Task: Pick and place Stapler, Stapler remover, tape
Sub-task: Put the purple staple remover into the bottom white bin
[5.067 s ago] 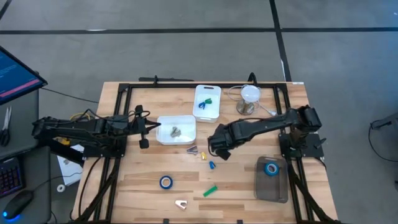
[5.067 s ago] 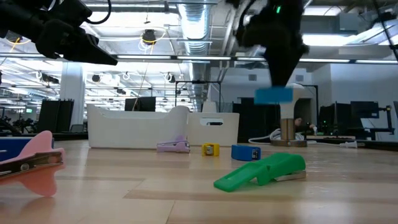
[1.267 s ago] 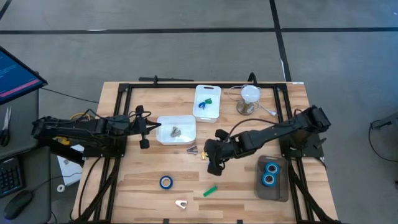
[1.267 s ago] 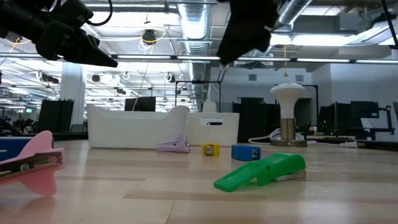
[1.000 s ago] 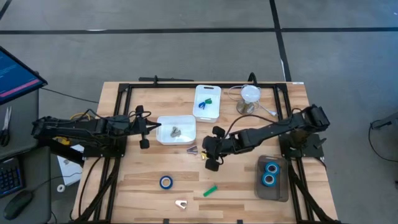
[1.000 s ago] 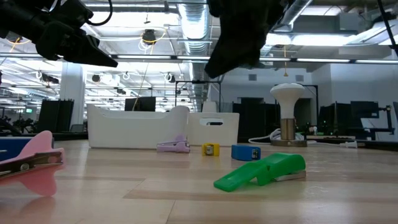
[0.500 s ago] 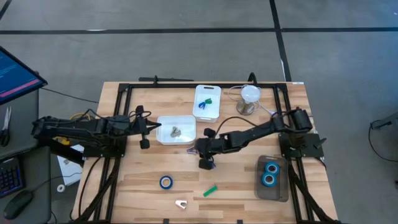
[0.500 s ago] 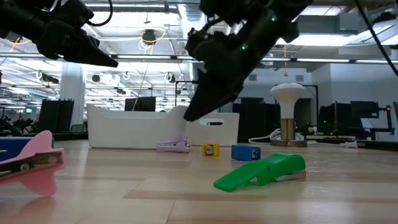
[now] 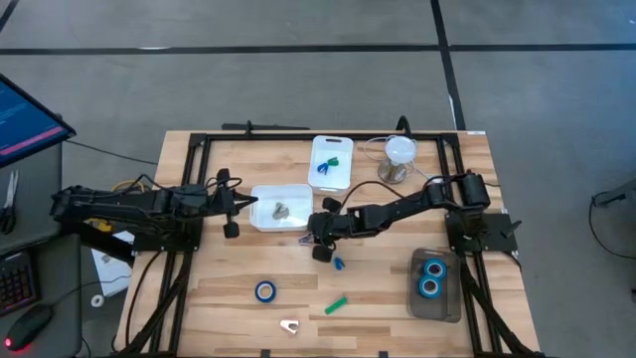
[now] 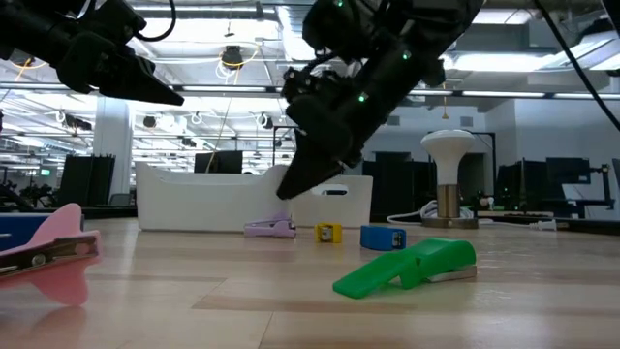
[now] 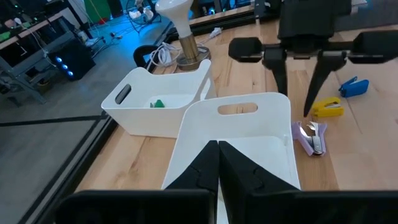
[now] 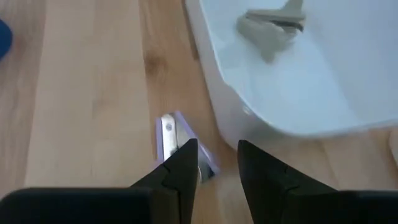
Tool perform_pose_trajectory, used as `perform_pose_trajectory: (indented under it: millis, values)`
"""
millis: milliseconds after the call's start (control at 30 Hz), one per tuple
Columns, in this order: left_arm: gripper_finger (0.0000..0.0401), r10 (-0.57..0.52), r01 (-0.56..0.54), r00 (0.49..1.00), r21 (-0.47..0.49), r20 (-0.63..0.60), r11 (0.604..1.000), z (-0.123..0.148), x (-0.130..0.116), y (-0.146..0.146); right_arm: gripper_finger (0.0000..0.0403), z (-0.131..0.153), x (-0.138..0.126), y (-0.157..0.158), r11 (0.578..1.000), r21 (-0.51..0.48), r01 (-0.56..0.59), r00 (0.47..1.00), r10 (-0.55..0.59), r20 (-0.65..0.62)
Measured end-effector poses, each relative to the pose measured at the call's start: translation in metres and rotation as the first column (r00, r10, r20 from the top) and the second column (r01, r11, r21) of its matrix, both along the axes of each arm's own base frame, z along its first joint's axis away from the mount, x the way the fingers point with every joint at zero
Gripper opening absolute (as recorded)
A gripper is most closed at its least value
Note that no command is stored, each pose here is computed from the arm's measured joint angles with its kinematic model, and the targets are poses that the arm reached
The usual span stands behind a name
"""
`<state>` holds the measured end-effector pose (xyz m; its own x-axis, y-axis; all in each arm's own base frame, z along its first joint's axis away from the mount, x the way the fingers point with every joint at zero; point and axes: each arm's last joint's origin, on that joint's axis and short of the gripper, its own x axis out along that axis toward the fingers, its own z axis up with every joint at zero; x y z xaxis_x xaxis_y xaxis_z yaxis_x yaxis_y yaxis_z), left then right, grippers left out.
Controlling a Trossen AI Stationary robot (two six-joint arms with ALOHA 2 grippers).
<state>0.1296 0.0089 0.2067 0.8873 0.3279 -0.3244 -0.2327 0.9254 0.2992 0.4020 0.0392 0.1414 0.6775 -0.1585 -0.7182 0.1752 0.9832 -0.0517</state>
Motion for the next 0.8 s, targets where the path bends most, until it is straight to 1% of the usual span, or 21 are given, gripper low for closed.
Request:
perform_pose_trajectory:
  millis: [33,100,200,267,400,567,800]
  values:
    - [0.0001,0.0,0.0,1.0,0.0,-0.001,1.0,0.0,0.0,0.0,0.0107,-0.003,0.002,-0.001,1.0,0.001,-0.001,1.0,0.001,0.011]
    - [0.0001,0.0,0.0,1.0,0.0,0.0,1.0,0.0,0.0,0.0,0.0107,-0.008,0.002,-0.002,1.0,0.0,-0.001,1.0,0.001,-0.006]
    - [0.0001,0.0,0.0,1.0,0.0,-0.001,1.0,0.0,0.0,0.0,0.0107,-0.01,0.006,-0.003,1.0,0.02,-0.013,1.0,0.012,0.014]
    - [0.0001,0.0,0.0,1.0,0.0,0.0,1.0,0.0,0.0,0.0,0.0107,-0.014,0.003,-0.004,1.0,0.018,-0.011,1.0,0.011,-0.018]
    - [0.0001,0.0,0.0,1.0,0.0,-0.001,1.0,0.0,0.0,0.0,0.0107,-0.012,0.005,-0.004,1.0,0.019,-0.011,1.0,0.011,0.0]
    - [0.0001,0.0,0.0,1.0,0.0,-0.001,1.0,0.0,0.0,0.0,0.0107,-0.013,0.004,-0.003,0.999,0.042,-0.031,0.999,0.032,-0.011]
    - [0.0001,0.0,0.0,1.0,0.0,0.0,1.0,0.0,0.0,0.0,0.0104,-0.014,0.003,-0.004,0.999,0.04,-0.026,0.999,0.027,-0.026]
